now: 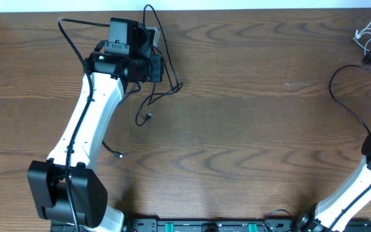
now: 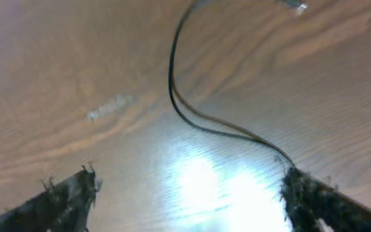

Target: Untangle cables

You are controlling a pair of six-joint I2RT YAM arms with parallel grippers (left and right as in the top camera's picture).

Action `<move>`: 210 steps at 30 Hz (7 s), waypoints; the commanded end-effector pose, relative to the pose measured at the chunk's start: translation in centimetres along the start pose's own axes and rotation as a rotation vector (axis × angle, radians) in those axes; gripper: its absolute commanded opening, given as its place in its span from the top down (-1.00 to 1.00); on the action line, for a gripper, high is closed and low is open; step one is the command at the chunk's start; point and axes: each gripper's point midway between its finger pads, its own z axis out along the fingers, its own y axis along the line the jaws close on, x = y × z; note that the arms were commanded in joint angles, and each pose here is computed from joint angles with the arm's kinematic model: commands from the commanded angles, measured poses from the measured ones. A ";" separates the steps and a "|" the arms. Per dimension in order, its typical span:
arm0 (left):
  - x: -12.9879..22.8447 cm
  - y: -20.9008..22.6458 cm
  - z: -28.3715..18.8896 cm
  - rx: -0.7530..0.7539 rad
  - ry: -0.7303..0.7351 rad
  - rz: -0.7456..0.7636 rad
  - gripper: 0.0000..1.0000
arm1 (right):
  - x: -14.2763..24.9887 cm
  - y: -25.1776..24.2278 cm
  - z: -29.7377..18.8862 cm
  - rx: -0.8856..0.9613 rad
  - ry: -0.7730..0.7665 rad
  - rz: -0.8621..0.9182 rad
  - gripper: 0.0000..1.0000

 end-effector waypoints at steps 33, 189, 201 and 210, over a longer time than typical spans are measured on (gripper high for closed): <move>-0.3 0.0 -0.2 -0.005 -0.010 0.004 0.86 | -3.3 2.2 6.9 0.030 -0.225 -0.180 0.98; -0.3 14.3 -13.5 -0.480 -0.209 -0.453 -0.61 | 26.1 23.6 11.1 -0.048 0.478 -0.691 0.56; -0.3 14.3 -13.5 -0.480 -0.209 -0.453 -0.61 | 29.6 24.8 16.7 -0.017 0.402 -0.644 -0.19; -0.2 14.5 -12.8 -0.481 -0.195 -0.456 -0.61 | 27.3 27.2 15.8 -0.030 0.309 -0.510 -0.42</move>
